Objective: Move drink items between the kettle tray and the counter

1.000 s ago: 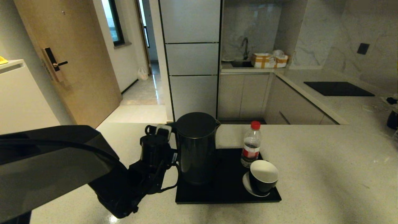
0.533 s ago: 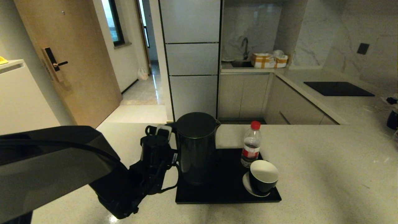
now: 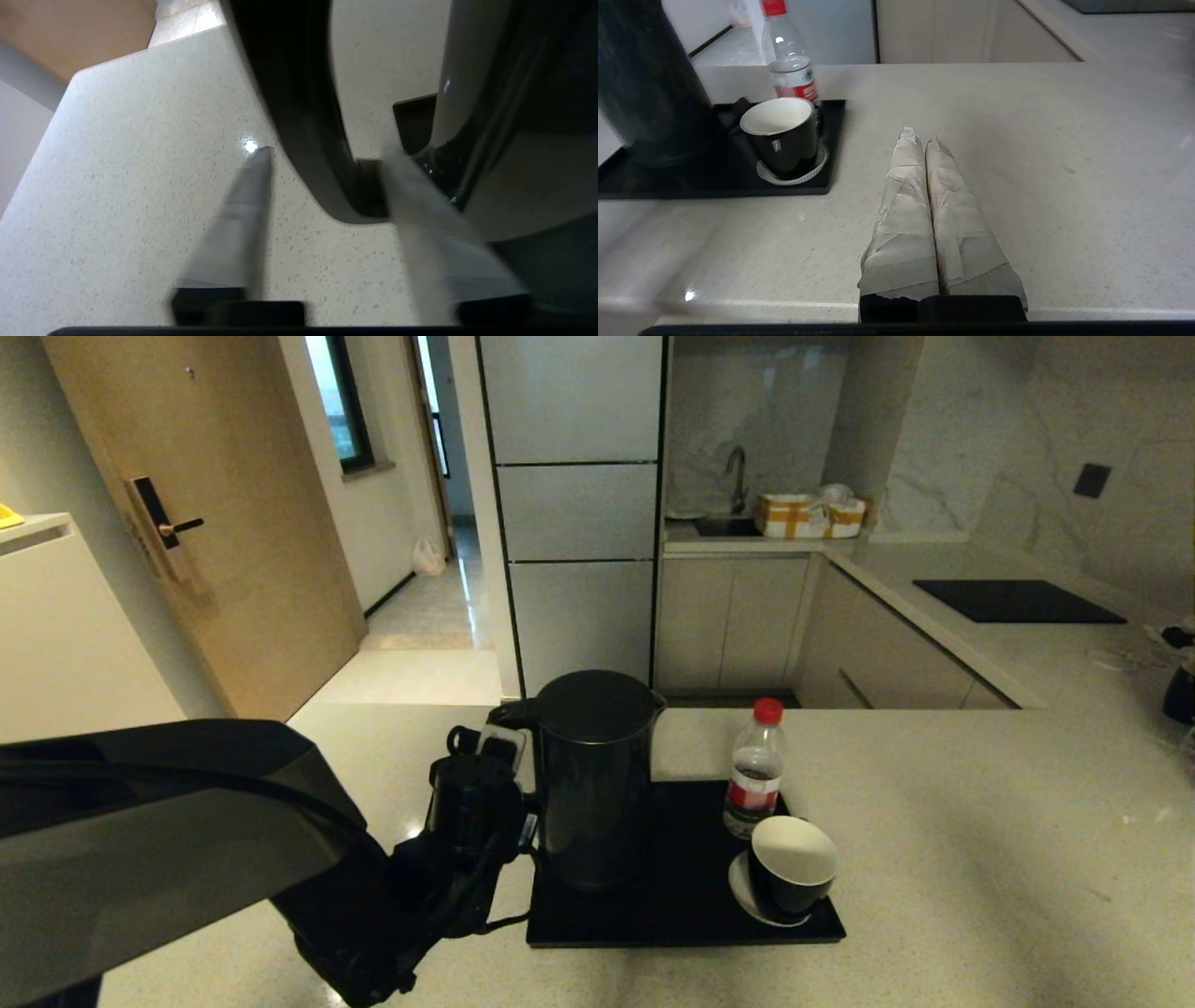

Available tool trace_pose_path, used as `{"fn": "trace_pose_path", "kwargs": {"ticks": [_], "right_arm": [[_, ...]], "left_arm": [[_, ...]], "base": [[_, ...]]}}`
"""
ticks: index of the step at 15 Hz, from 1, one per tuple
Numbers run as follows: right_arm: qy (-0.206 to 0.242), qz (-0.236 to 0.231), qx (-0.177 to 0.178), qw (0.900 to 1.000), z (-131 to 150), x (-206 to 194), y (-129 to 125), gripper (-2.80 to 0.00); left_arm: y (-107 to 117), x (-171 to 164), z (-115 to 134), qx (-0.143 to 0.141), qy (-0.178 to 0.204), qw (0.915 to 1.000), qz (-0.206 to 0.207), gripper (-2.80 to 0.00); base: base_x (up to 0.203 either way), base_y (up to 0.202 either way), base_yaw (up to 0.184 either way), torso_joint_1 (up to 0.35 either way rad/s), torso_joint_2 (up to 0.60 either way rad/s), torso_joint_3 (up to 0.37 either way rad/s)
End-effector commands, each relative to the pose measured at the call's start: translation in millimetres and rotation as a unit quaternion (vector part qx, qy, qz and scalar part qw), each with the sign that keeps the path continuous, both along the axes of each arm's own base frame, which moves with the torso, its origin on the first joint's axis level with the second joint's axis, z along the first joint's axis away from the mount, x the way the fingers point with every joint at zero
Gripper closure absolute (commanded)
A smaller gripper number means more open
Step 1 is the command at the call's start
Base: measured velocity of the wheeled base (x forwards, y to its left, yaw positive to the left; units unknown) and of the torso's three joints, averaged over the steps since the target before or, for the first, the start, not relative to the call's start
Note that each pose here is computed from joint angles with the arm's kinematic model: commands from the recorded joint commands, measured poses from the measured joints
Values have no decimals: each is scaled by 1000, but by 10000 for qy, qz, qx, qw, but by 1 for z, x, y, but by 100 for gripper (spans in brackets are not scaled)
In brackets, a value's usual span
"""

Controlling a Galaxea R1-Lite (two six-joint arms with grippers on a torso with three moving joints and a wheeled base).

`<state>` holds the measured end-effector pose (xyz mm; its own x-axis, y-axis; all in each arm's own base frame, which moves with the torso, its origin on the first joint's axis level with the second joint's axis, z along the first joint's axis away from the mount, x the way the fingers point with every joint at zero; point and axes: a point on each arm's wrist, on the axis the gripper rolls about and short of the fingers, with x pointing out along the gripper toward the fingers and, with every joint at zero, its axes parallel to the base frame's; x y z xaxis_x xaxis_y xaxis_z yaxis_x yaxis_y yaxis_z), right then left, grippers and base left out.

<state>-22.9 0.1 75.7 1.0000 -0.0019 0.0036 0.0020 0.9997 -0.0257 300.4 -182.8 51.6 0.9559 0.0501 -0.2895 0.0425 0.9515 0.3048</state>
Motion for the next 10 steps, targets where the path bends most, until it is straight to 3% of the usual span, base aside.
{"fn": "trace_pose_path", "kwargs": {"ticks": [1, 10], "right_arm": [[-5, 2, -2, 10000, 0, 0, 0, 0], [-5, 2, -9, 10000, 0, 0, 0, 0]], "left_arm": [[0, -1, 9, -124, -171, 9998, 11, -280], [6, -25, 23, -261, -332, 9991, -97, -280]], "base": [[0, 0, 0, 0, 0, 0], [0, 0, 0, 0, 0, 0]]}}
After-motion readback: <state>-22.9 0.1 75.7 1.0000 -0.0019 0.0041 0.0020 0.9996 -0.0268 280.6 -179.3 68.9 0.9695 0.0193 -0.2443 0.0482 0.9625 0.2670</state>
